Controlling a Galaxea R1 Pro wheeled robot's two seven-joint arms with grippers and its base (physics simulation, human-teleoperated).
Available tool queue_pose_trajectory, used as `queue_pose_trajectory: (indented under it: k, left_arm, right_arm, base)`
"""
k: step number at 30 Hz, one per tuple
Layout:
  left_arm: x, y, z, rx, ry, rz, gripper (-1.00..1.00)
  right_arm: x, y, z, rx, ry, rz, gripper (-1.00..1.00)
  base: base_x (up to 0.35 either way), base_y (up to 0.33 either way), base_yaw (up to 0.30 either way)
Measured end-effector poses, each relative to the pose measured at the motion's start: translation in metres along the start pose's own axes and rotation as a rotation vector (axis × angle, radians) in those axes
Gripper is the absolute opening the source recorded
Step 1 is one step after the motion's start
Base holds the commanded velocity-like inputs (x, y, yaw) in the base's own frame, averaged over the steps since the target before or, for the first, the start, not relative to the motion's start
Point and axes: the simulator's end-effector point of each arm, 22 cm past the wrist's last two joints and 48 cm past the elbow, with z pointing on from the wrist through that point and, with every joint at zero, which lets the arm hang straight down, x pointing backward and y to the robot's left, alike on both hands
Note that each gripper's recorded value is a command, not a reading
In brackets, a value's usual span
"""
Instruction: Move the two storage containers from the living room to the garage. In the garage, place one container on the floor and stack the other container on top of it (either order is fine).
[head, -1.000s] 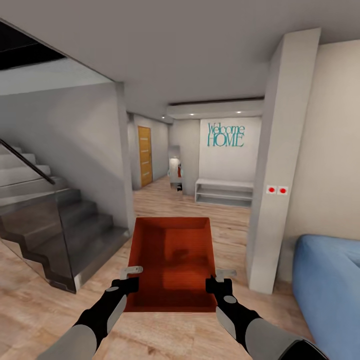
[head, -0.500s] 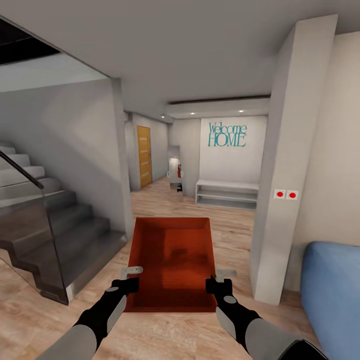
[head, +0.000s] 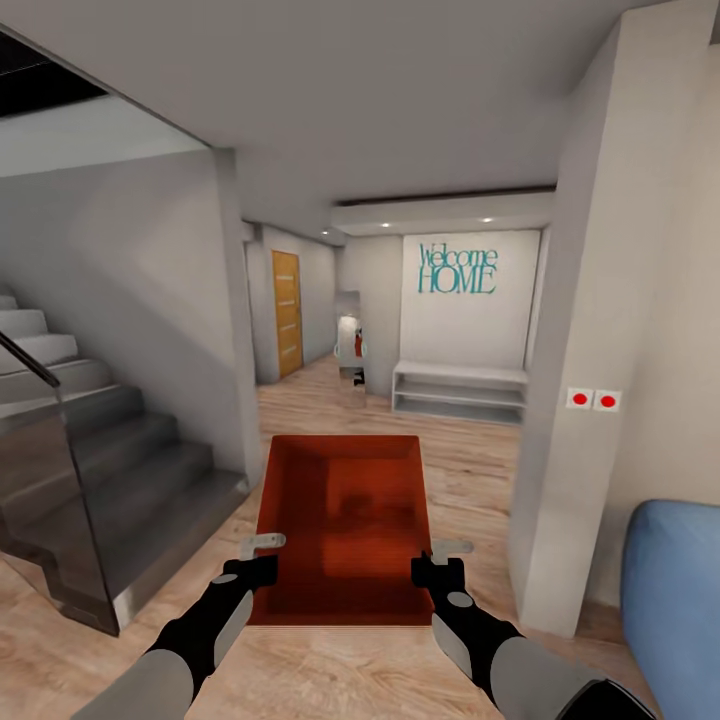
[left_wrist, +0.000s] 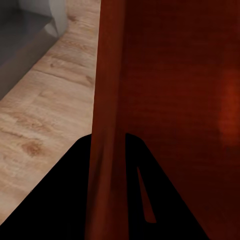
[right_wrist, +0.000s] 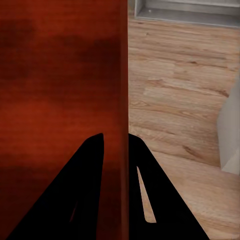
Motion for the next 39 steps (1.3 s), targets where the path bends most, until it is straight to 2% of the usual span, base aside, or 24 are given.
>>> queue_pose_trajectory:
  k: [39]
  left_arm:
    - [0.0004, 0.0001, 0.0000, 0.000, 0.001, 0.000, -1.00]
  right_arm:
    - [0.0004, 0.0001, -0.0001, 0.000, 0.001, 0.000, -1.00]
  base:
    - [0.322, 0.000, 0.000]
